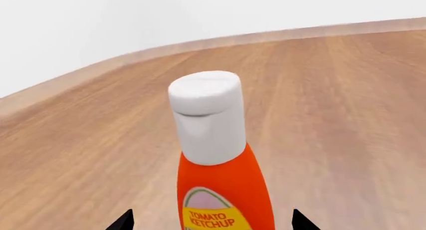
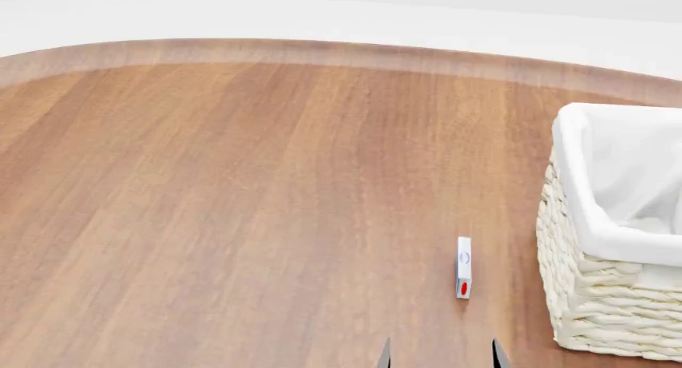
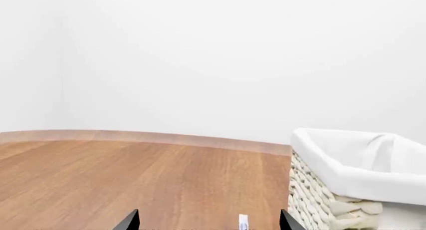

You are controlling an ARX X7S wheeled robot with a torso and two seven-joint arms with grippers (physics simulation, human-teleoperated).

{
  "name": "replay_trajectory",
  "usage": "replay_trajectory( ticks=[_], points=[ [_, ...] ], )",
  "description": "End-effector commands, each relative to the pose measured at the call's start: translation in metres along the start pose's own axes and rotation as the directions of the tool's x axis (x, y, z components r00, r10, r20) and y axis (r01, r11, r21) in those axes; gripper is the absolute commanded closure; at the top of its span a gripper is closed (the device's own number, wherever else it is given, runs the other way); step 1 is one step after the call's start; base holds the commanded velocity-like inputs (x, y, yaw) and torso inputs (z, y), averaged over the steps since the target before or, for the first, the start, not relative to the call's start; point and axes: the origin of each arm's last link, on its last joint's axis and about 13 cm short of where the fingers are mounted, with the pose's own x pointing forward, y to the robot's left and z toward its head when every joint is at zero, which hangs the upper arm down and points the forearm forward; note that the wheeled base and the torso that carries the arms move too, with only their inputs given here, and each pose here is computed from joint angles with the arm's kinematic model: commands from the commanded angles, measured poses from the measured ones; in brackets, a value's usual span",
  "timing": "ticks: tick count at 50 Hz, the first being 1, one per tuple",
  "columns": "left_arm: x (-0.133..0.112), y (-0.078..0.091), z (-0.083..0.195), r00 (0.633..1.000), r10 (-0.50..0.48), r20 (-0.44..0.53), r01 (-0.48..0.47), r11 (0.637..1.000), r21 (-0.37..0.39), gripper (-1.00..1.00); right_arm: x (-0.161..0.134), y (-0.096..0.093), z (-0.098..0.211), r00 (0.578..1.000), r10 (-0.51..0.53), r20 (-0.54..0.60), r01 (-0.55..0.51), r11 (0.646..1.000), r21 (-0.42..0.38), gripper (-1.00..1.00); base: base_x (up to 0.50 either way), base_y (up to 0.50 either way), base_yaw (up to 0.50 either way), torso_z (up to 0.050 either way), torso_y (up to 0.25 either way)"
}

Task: Pick up the ketchup, and put it in the basket.

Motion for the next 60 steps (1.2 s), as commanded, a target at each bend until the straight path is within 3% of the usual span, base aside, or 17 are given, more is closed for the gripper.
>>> replay_trajectory(
  ticks=[1, 22, 60],
  points=[
    [0.008, -0.002, 0.000, 1.000, -0.004, 0.015, 0.005, 1.000, -0.029, -1.00, 0.004, -0.001, -0.003, 1.000, 0.001, 0.003, -0.001, 1.000, -0.020, -1.00, 0.00, 0.00, 0.00, 0.000, 0.000],
    [0.020, -0.011, -0.006, 1.000, -0.020, 0.009, 0.021, 0.998, -0.063, -1.00, 0.003, 0.000, -0.004, 1.000, 0.008, 0.004, -0.008, 1.000, -0.019, -1.00, 0.00, 0.00, 0.00, 0.000, 0.000],
    [0.043, -0.019, -0.033, 1.000, 0.017, -0.013, -0.017, 0.999, -0.041, -1.00, 0.003, 0.001, -0.004, 1.000, 0.016, 0.003, -0.016, 1.000, -0.013, -1.00, 0.00, 0.00, 0.00, 0.000, 0.000]
  ],
)
